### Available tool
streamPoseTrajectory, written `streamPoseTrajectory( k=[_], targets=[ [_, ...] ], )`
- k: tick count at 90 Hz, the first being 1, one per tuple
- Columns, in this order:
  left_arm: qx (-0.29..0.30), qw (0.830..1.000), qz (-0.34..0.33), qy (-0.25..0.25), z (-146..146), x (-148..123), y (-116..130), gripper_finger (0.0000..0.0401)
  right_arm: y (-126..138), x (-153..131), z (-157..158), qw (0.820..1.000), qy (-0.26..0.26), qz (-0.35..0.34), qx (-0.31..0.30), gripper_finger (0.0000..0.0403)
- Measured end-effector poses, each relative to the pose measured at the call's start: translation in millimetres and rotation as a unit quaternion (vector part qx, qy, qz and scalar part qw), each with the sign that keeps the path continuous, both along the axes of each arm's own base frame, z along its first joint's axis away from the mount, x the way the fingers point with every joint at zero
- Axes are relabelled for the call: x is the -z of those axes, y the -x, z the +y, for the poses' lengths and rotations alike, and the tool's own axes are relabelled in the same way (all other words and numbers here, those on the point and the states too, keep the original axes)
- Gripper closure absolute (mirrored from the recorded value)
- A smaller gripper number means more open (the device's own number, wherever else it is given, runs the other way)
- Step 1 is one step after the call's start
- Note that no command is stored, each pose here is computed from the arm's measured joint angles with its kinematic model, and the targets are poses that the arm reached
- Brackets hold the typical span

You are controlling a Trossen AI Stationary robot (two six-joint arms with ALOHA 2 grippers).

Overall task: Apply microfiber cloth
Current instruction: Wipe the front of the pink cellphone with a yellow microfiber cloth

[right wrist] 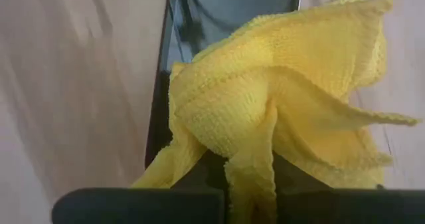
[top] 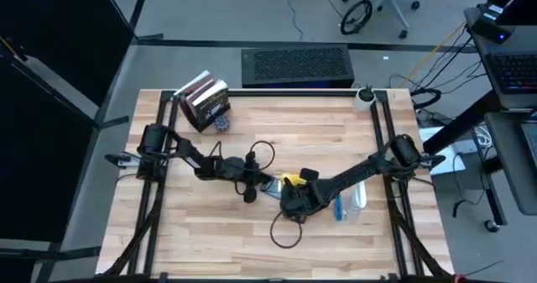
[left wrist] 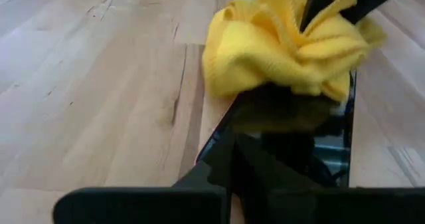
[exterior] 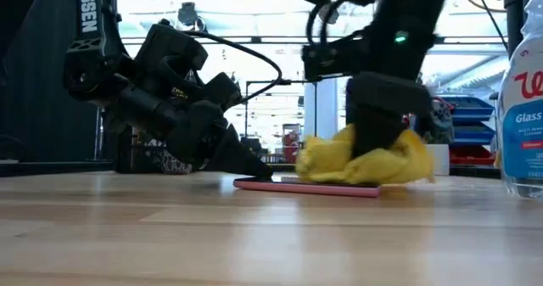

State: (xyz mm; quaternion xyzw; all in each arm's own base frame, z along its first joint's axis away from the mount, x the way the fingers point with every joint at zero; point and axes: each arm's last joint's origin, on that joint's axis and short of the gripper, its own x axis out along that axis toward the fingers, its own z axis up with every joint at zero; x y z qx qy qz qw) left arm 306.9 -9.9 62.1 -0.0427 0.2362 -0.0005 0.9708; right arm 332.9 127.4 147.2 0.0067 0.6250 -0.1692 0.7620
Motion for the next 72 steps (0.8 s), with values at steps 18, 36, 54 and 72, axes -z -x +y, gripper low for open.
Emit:
streamPoseTrajectory(
  k=[18,36,54,72],
  targets=[
    [0.000,1.000,0.000,0.000,0,0,0,0.0401,0,-16,-5,1.000,-0.010,-0.018,0.014,0.0394],
    [0.000,1.000,0.000,0.000,0,0,0,0.0401,-33,-26,-24,0.989,0.012,-0.150,0.011,0.0394],
    [0.000,1.000,0.000,0.000,0,0,0,0.0401,-49,-2,-35,0.989,-0.003,-0.149,0.010,0.0394],
    [0.000,1.000,0.001,0.000,0,0,0,0.0401,-40,7,-20,0.995,-0.008,-0.101,0.000,0.0394]
  ],
)
